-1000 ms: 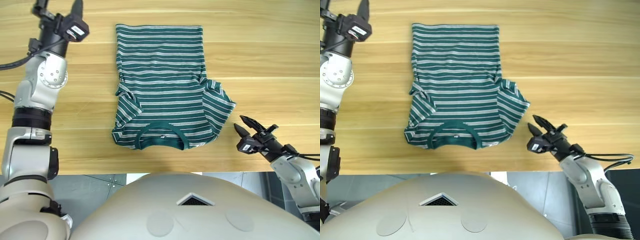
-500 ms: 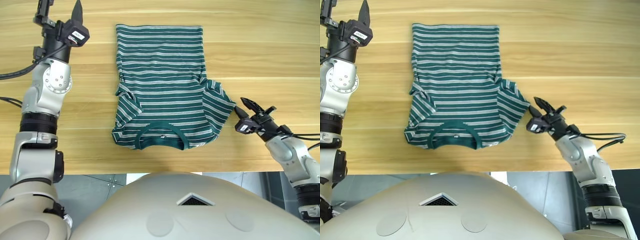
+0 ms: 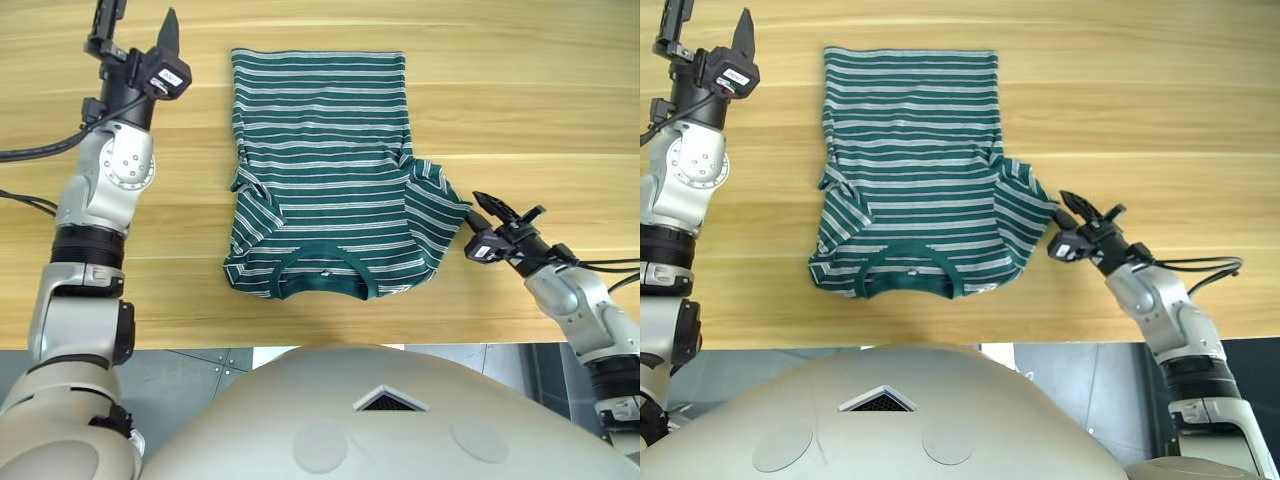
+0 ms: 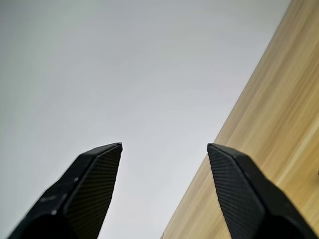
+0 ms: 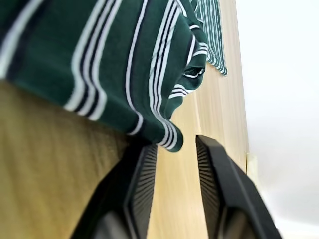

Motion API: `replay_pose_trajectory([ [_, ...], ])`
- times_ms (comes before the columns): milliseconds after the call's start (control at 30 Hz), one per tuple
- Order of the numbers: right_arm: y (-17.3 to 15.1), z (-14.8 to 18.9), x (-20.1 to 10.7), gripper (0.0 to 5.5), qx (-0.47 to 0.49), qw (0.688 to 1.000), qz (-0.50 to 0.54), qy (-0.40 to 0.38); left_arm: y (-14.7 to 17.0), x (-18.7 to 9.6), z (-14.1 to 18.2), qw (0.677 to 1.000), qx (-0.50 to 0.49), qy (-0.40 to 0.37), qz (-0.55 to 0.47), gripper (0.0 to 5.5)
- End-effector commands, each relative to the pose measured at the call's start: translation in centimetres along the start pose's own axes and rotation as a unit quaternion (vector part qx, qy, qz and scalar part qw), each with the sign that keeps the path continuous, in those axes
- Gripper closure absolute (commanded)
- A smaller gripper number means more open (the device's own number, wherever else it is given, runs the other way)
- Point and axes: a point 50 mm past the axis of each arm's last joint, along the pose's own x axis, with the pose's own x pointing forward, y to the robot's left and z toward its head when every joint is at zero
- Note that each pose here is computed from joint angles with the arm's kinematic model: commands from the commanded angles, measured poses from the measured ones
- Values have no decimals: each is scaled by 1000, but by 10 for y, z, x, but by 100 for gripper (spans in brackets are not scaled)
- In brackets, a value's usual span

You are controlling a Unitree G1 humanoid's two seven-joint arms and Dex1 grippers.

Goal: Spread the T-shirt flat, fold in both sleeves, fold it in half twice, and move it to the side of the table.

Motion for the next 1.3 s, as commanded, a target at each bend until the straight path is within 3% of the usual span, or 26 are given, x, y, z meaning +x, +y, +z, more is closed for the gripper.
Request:
replay_pose_trajectory([
  [33, 25, -5, -4, 468, 9, 998, 65, 19, -7, 2, 6, 1000, -6, -8, -12, 230],
  [233, 27, -3, 0, 545, 6, 997, 73, 9, -10, 2, 8, 1000, -8, -11, -18, 230],
  [533, 27, -9, 2, 548, 0, 997, 72, 19, -16, 1, 9, 999, -9, -12, -33, 230],
  [833, 22, -26, -24, 383, -14, 994, 85, 73, -15, -4, 4, 999, -8, -2, -39, 230],
  [1033, 23, -14, -32, 383, -22, 993, 103, 60, -18, -6, 4, 999, -8, -1, -50, 230],
  [1300, 27, 5, -18, 383, -22, 993, 119, 8, -21, -7, 6, 999, -12, -1, -50, 230],
])
